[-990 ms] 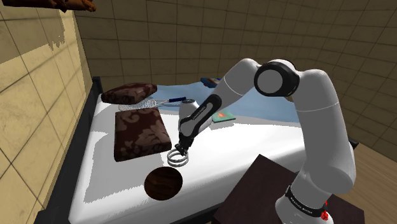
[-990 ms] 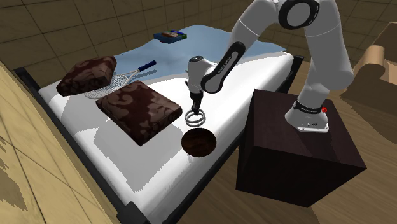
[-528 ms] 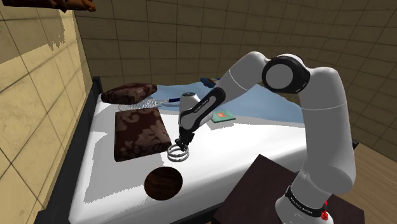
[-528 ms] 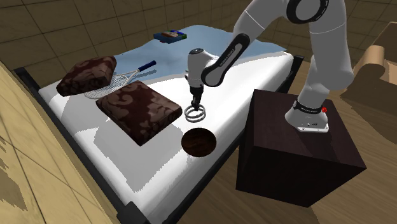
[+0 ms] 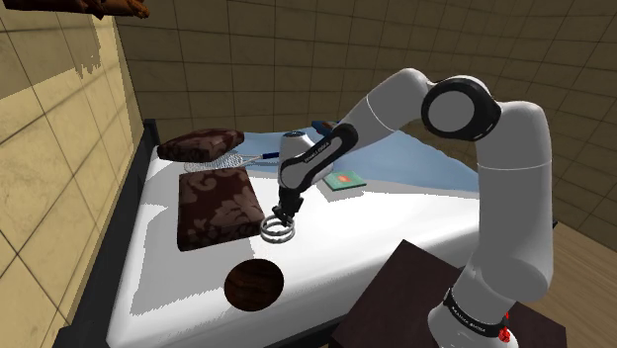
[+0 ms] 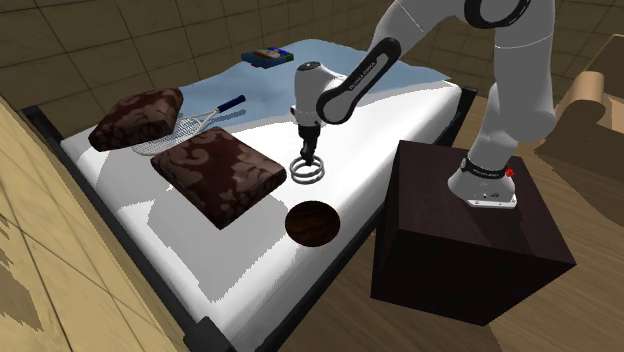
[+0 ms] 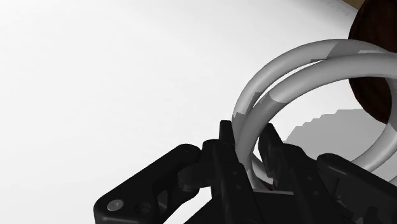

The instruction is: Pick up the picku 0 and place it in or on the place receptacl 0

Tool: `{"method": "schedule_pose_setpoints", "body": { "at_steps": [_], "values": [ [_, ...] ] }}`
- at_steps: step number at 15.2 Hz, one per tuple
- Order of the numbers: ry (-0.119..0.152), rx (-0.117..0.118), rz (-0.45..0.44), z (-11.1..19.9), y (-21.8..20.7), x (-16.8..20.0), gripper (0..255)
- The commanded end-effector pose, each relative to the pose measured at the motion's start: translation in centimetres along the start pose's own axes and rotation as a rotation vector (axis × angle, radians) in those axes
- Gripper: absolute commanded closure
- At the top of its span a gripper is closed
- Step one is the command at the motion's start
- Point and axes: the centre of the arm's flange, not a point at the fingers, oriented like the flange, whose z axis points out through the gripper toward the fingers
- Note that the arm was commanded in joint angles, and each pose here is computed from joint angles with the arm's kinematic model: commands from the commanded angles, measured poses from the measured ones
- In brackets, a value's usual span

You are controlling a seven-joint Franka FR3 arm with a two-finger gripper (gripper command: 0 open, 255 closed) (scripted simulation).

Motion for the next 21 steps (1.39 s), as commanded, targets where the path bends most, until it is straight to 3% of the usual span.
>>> {"method": "schedule_pose_setpoints", "body": {
  "at_steps": [1,12,21],
  "values": [
    [0.000,0.000,0.000,-0.3,-1.3,-0.5,255],
    [0.000,0.000,0.000,0.5,-14.4,-6.5,255],
    [0.000,0.000,0.000,4.8,-14.7,-6.7,255]
  ]
}}
